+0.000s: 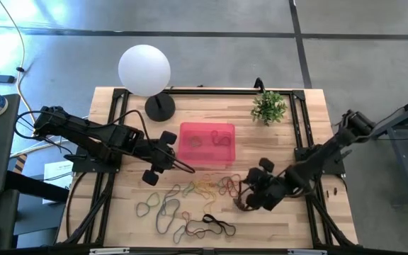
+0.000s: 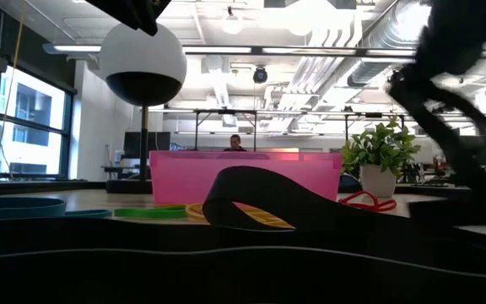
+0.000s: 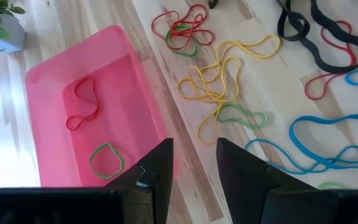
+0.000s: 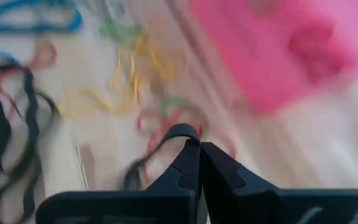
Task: Pick and place rubber bands into bin
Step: Put the black rubber band into the red bin
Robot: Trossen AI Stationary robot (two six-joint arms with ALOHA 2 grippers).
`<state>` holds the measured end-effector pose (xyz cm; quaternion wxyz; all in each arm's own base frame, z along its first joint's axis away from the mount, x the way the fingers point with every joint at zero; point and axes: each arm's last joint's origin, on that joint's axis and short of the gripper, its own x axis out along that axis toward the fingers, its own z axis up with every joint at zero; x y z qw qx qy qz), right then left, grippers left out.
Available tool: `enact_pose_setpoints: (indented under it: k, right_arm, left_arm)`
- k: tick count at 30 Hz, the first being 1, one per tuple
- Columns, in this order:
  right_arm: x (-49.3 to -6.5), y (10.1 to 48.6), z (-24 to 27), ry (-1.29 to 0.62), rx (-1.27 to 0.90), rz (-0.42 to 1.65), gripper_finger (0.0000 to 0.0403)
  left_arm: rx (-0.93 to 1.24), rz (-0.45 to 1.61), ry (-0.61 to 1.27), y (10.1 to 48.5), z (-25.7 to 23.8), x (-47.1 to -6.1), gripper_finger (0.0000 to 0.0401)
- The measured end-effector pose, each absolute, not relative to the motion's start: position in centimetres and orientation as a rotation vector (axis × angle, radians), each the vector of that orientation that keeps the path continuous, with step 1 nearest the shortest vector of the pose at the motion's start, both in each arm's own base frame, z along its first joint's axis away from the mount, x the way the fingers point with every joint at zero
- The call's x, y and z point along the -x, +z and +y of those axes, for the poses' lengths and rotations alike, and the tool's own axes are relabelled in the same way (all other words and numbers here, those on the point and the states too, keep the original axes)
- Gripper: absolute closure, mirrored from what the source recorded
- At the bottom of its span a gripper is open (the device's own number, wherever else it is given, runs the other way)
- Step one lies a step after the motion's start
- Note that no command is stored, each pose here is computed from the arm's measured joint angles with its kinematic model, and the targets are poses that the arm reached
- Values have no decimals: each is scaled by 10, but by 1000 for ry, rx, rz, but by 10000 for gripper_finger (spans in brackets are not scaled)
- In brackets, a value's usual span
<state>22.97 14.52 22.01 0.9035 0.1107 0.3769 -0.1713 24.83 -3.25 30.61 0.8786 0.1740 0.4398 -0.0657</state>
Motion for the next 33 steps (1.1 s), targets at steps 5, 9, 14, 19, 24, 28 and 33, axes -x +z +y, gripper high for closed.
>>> enact_pose_setpoints:
  k: [5, 9, 14, 19, 24, 28, 33]
  right_arm:
    - [-251, 263, 129, -366, -96, 694, 401]
    - [-268, 295, 114, -378, 5, 636, 402]
    - [-282, 323, 88, -411, 108, 603, 402]
    - [-292, 328, 57, -462, 137, 623, 402]
    - [-310, 312, 26, -489, 118, 702, 402]
    - [-330, 291, 4, -477, 109, 765, 402]
    - [-346, 260, -21, -492, 78, 871, 402]
  left_arm:
    - [-358, 868, -131, 309, -33, -252, 290]
    - [-355, 835, -127, 311, -33, -254, 290]
    - [-354, 821, -125, 312, -34, -255, 290]
    - [-353, 821, -125, 312, -34, -255, 290]
    - [-354, 821, -125, 312, -34, -255, 290]
    - [-359, 821, -127, 312, -34, -255, 290]
    - [-361, 824, -129, 312, -34, -255, 290]
